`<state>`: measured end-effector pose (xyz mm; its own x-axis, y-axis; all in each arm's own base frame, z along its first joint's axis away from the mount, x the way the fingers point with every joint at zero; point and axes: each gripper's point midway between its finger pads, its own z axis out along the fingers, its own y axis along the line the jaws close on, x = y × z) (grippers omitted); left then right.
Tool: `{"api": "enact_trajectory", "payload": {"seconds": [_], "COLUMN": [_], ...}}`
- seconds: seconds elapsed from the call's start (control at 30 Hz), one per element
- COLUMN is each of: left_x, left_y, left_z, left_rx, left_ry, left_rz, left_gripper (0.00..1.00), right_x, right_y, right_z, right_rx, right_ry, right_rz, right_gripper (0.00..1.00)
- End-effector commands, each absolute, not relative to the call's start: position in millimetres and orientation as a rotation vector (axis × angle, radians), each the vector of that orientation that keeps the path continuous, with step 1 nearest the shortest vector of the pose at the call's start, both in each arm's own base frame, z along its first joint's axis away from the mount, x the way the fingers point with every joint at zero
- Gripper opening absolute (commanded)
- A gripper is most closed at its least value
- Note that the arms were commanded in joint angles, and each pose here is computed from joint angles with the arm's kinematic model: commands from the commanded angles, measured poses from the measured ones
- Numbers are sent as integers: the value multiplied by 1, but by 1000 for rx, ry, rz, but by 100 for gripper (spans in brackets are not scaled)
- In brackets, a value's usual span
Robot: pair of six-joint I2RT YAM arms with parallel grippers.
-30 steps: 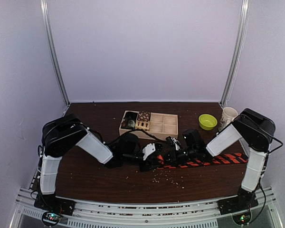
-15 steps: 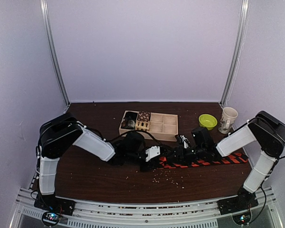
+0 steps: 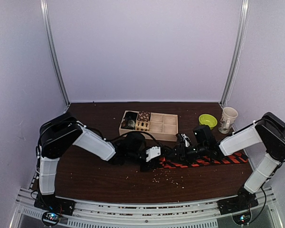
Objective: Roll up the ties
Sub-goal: Roll the tie at the center of the board.
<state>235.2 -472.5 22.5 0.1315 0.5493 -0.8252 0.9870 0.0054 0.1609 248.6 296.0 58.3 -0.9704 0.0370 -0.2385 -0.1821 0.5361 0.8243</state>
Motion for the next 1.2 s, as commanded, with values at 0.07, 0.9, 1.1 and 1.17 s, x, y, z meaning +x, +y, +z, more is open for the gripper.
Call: {"api": "enact_trajectory", "payload": {"seconds": [0.07,0.9,1.1,1.17], "left_x": [219,251,255,250], "left_y": [-427,-415,-396,-409], "left_z": [-50,91,141,126], "left_rx": [1793,1294,914,1014], "left_ry": [1770,1531,1448,1480], "left_rz": [-620,-607,-900,-947], "left_gripper": [30,98,98,98], "right_x": [251,245,245,246], "right_y": [307,285,286,286], "right_z": [77,12,13,14], "right_rx": [-161,-139,-151,-150], "right_ry": [2499,2689,2679,2678], "right_rz": [1455,1273,1284,1285], "right_gripper": [56,0,0,0]}}
